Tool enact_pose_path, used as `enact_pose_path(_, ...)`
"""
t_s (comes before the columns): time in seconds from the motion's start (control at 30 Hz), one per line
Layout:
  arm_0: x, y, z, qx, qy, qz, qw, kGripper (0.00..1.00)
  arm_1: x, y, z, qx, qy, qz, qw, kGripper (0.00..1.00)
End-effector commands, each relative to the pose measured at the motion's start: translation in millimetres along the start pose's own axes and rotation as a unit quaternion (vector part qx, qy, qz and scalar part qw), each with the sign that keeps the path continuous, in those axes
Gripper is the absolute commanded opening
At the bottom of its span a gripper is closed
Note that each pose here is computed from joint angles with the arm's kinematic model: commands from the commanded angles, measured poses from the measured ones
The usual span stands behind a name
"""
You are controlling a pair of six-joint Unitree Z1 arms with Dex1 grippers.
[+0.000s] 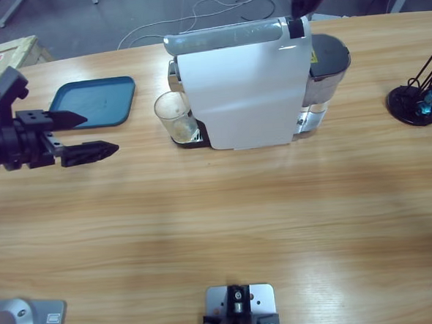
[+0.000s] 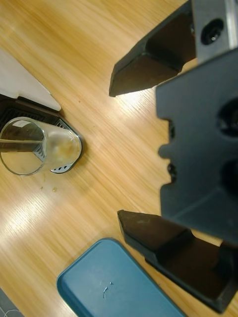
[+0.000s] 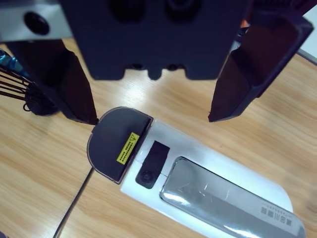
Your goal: Pour coffee
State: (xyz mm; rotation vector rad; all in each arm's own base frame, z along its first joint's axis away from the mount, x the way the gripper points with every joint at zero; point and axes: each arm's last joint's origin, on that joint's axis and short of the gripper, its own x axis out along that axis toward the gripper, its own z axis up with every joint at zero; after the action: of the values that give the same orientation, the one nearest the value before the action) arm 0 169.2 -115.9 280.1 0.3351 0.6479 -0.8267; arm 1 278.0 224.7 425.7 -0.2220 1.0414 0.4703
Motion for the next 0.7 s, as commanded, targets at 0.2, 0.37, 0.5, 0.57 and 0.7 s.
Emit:
enact_pose_path(0.2, -21, -16, -9, -0.006, -0.022, -0.016, 1.0, 0.996, -34, 3, -153, -0.046, -0.072, 0.04, 0.996, 1.0)
enact_pose_path(0.37, -36, -22, -18, -0.045, -0.032, -0.009, 0.998, 1.0, -15, -16, -211, -0.051, -0.091, 0.028, 0.994, 1.0)
enact_pose_path(0.5, -37, -26, -15, -0.044, -0.024, -0.021, 0.999, 1.0, -5, -22, -228, -0.06, -0.091, 0.01, 0.994, 1.0)
enact_pose_path(0.57, -38, -28, -14, -0.039, -0.011, -0.024, 0.999, 1.0, -1, -24, -235, -0.058, -0.086, 0.007, 0.995, 1.0)
enact_pose_path(0.7, -36, -32, -13, -0.006, 0.01, 0.003, 1.0, 1.0, 3, -27, -245, -0.052, -0.086, 0.003, 0.995, 1.0)
